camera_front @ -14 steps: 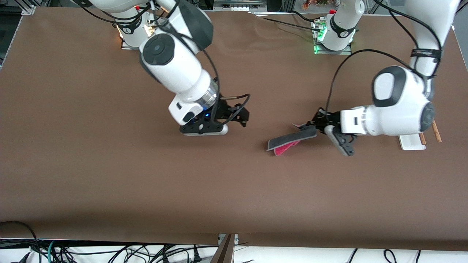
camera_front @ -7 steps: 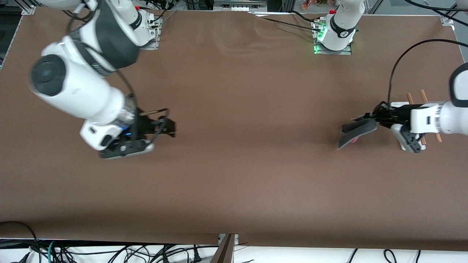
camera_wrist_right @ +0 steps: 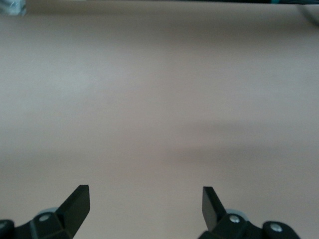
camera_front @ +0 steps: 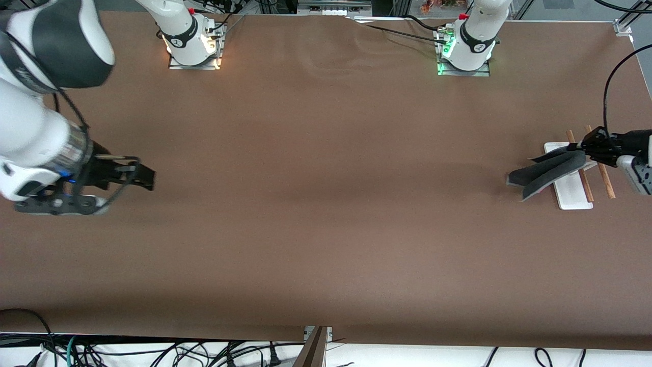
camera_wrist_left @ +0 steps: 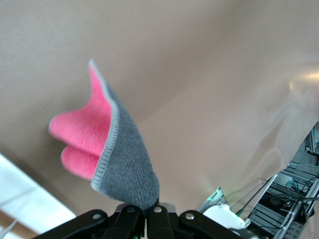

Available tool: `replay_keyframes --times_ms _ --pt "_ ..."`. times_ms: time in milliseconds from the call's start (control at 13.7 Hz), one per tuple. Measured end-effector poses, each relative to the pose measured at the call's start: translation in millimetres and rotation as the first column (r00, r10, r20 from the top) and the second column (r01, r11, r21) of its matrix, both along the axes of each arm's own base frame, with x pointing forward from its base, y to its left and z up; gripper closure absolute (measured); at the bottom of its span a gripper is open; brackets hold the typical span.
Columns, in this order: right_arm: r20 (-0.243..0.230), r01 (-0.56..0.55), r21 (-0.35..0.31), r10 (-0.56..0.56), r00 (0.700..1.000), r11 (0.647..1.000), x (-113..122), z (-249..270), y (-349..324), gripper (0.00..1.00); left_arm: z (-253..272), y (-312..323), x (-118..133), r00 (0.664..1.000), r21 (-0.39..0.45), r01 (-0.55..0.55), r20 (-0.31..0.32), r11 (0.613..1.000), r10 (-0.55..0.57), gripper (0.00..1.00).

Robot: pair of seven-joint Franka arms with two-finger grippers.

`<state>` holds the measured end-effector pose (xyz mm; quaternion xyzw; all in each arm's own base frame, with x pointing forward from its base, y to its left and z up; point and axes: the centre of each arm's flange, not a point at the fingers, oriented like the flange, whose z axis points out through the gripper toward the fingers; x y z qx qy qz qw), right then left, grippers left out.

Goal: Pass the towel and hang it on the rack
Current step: 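Carry the towel to the rack while the right gripper withdraws, then lower the towel over the wooden dowels with the left gripper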

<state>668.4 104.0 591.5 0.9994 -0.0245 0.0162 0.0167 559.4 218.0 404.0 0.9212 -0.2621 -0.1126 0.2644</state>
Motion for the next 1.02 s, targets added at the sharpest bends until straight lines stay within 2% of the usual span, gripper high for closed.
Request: replay_keyframes --times_ms 146,365,511,657,876,1022 --pt "0.010 0.045 -0.033 -0.044 0.999 0.998 -3.0 2.8 -44.1 0.00 -0.7 19.3 -8.0 1.000 0.004 0.015 0.013 1.000 -0.015 0.98" --pt "-0.005 0.027 -0.067 -0.028 1.000 0.997 -18.6 0.1 -96.4 0.00 0.7 41.9 -17.2 0.998 0.013 0.058 0.037 0.998 -0.058 0.98" --pt "-0.013 0.069 -0.059 -0.070 0.997 0.996 -38.0 13.0 -130.2 0.00 2.2 54.2 -21.5 0.996 0.036 0.081 0.041 0.996 -0.083 0.98" --pt "-0.062 0.077 -0.029 -0.079 0.995 0.997 -62.8 22.4 -150.1 0.00 9.6 64.9 -19.3 0.991 0.076 0.113 0.057 0.991 -0.117 0.98" --pt "-0.103 -0.034 -0.027 0.031 0.994 0.999 -81.7 21.9 -141.7 0.00 22.3 84.1 -11.0 0.982 0.106 0.149 0.102 0.983 -0.160 0.98" --pt "-0.120 -0.102 -0.067 0.094 0.988 0.992 -85.8 21.6 -114.3 0.00 19.6 99.6 -14.7 0.978 0.099 0.164 0.115 0.982 -0.175 0.98"
